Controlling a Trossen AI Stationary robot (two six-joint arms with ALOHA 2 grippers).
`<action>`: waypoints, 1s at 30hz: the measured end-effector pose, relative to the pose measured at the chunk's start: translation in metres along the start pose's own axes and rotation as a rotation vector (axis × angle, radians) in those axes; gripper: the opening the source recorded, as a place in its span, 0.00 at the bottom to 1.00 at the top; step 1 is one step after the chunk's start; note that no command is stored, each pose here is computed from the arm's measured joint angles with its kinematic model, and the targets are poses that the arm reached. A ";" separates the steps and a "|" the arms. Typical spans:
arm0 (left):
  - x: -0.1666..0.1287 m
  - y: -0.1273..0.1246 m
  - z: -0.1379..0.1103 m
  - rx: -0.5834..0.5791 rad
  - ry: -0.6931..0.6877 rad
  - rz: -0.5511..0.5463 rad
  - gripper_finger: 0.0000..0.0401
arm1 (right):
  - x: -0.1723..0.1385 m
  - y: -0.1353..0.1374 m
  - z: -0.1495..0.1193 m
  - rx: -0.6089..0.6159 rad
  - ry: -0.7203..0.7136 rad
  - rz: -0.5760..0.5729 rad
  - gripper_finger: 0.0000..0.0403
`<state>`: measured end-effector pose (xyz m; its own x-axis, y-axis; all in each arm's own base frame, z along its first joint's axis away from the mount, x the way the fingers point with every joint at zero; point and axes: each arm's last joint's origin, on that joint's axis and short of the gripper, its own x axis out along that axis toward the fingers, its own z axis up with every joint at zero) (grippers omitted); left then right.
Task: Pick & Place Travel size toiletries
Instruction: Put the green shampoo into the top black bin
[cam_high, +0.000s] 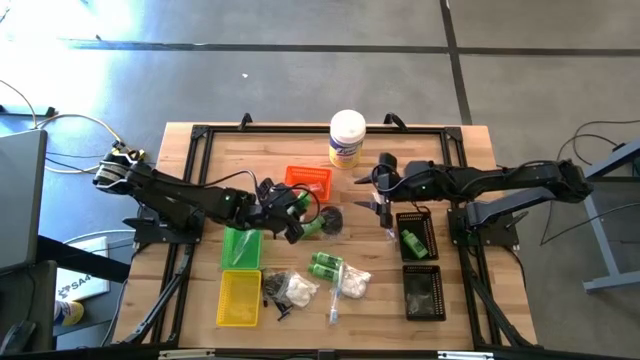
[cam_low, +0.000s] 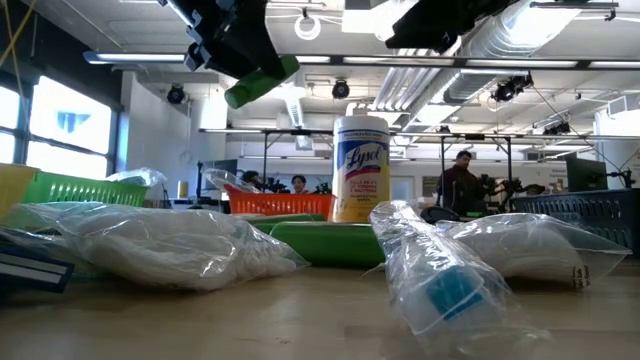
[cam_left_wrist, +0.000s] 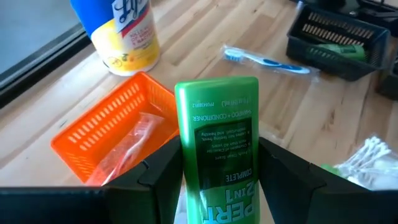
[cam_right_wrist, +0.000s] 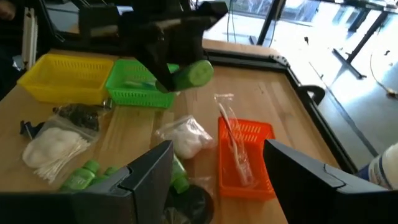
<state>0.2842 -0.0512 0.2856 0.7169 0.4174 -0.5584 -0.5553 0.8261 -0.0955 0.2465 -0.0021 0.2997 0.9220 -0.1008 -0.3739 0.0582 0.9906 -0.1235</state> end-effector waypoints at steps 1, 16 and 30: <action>0.000 0.000 0.000 0.000 -0.001 -0.005 0.45 | 0.000 0.000 -0.001 0.014 0.011 0.002 0.60; -0.004 -0.002 0.005 0.050 -0.016 -0.080 0.45 | -0.001 0.006 -0.005 0.105 0.060 0.028 0.60; -0.003 -0.008 0.001 -0.011 -0.006 -0.090 0.45 | -0.001 0.005 -0.012 0.009 0.132 -0.007 0.60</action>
<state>0.2872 -0.0591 0.2887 0.7664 0.3443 -0.5424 -0.4934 0.8561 -0.1537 0.2409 0.0022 0.2881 0.8630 -0.1188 -0.4911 0.0687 0.9905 -0.1189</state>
